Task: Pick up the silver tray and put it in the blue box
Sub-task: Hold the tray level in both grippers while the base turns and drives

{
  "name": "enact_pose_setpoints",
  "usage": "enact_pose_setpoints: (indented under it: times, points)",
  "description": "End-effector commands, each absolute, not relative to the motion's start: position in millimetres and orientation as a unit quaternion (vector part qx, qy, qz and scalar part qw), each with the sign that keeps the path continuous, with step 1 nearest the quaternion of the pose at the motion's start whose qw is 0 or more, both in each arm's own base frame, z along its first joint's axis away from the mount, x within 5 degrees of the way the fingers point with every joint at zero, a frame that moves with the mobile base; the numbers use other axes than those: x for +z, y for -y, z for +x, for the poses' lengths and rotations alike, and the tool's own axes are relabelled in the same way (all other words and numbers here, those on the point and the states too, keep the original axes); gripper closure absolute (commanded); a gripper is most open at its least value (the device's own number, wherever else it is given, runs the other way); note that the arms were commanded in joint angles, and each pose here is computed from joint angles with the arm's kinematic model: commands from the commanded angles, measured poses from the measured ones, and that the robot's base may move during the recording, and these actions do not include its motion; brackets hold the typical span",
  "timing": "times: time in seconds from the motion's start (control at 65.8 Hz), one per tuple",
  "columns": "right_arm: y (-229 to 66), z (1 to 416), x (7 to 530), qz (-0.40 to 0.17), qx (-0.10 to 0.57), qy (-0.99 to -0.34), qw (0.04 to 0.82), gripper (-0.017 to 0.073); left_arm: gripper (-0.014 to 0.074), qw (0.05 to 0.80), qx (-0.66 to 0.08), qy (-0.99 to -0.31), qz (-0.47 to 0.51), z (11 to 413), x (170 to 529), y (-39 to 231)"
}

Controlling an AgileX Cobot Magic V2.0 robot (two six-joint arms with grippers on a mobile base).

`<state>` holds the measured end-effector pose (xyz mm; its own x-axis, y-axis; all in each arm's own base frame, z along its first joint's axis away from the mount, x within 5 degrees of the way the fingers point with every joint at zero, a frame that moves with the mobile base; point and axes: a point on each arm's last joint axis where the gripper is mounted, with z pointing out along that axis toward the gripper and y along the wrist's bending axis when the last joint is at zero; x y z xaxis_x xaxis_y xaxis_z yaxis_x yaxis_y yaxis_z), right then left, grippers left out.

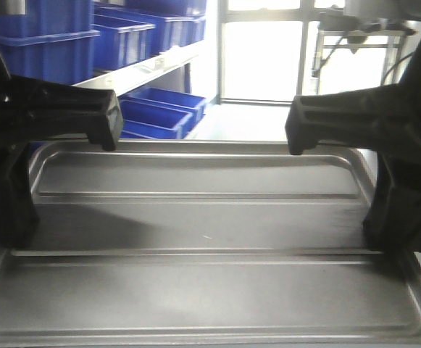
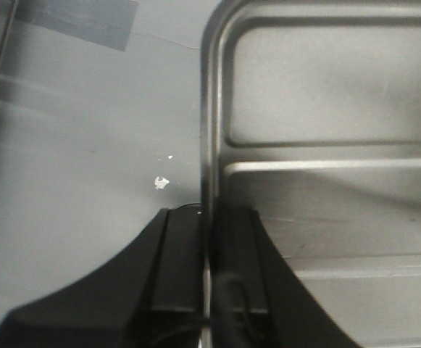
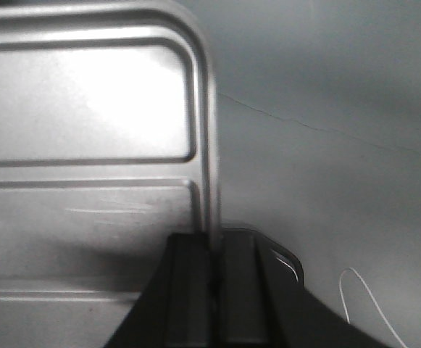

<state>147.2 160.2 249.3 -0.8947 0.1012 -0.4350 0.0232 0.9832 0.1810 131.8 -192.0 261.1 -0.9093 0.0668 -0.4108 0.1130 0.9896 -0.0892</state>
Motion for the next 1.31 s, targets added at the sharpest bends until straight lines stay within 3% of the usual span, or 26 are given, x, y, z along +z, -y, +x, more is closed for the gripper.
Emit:
enact_pose_setpoints:
  times: [0.0,1.291]
  points:
    - [-163.6,151.0,266.3,0.025,0.128,-0.956,0.261,0.0491,0.0608,0.232,-0.099,-0.967,0.047,132.6,276.9,198.0]
    - [-163.6,151.0,266.3,0.025,0.128,-0.956,0.261,0.0491,0.0608,0.232,-0.099,-0.967,0.047,132.6,276.9,198.0]
